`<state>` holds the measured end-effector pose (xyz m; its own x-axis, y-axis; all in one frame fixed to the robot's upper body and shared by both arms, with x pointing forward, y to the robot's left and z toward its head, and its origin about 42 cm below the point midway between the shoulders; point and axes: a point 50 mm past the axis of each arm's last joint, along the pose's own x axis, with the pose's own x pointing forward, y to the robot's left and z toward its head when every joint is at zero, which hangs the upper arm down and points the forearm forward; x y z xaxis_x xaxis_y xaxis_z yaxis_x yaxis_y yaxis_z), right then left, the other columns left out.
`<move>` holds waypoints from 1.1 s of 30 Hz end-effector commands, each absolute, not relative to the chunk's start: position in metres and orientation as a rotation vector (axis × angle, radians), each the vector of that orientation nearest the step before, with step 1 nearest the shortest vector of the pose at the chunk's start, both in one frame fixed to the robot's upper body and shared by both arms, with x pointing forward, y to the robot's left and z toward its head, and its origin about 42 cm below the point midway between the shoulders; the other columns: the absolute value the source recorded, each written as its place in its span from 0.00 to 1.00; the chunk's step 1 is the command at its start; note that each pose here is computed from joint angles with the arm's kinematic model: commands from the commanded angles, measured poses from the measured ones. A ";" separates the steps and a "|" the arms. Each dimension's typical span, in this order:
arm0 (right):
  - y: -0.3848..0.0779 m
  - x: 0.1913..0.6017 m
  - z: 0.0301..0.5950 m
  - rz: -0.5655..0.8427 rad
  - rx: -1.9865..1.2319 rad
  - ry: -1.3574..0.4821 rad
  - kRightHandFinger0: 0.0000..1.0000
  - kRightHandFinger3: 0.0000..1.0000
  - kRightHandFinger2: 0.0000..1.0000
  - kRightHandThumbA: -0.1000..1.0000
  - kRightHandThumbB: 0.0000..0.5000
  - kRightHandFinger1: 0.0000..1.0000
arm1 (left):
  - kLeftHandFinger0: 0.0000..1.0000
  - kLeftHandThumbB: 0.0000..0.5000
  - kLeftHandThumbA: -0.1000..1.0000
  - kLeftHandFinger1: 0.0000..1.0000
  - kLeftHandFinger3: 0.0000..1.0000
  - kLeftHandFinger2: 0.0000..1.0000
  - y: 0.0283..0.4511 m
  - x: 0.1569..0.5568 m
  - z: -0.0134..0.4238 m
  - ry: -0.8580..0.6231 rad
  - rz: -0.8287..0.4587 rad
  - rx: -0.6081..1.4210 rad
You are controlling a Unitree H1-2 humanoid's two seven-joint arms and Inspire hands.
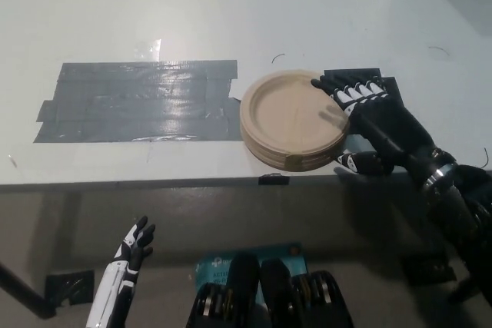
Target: A stack of plates is kept in the middle of the desk close to the robot and the robot grabs the stack with its right hand, picks it up and hands it to a person.
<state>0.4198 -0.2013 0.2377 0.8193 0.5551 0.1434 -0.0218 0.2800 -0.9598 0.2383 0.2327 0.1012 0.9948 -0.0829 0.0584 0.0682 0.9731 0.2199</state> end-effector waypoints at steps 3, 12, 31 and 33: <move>-0.211 0.437 0.270 0.360 -1.345 -0.563 1.00 1.00 1.00 0.84 1.00 1.00 | 1.00 0.01 1.00 1.00 1.00 1.00 0.235 0.242 0.114 -0.130 -0.087 0.230; -0.226 0.439 0.277 0.391 -1.397 -0.507 1.00 1.00 1.00 0.81 1.00 1.00 | 1.00 0.02 1.00 1.00 1.00 1.00 0.235 0.245 0.115 -0.129 -0.090 0.234; -0.214 0.450 0.264 0.464 -1.468 -0.429 1.00 1.00 1.00 0.81 1.00 1.00 | 1.00 0.03 1.00 1.00 1.00 1.00 0.235 0.252 0.119 -0.146 -0.106 0.236; -0.210 0.450 0.263 0.468 -1.469 -0.422 1.00 1.00 1.00 0.80 1.00 1.00 | 1.00 0.03 1.00 1.00 1.00 1.00 0.236 0.252 0.119 -0.145 -0.105 0.235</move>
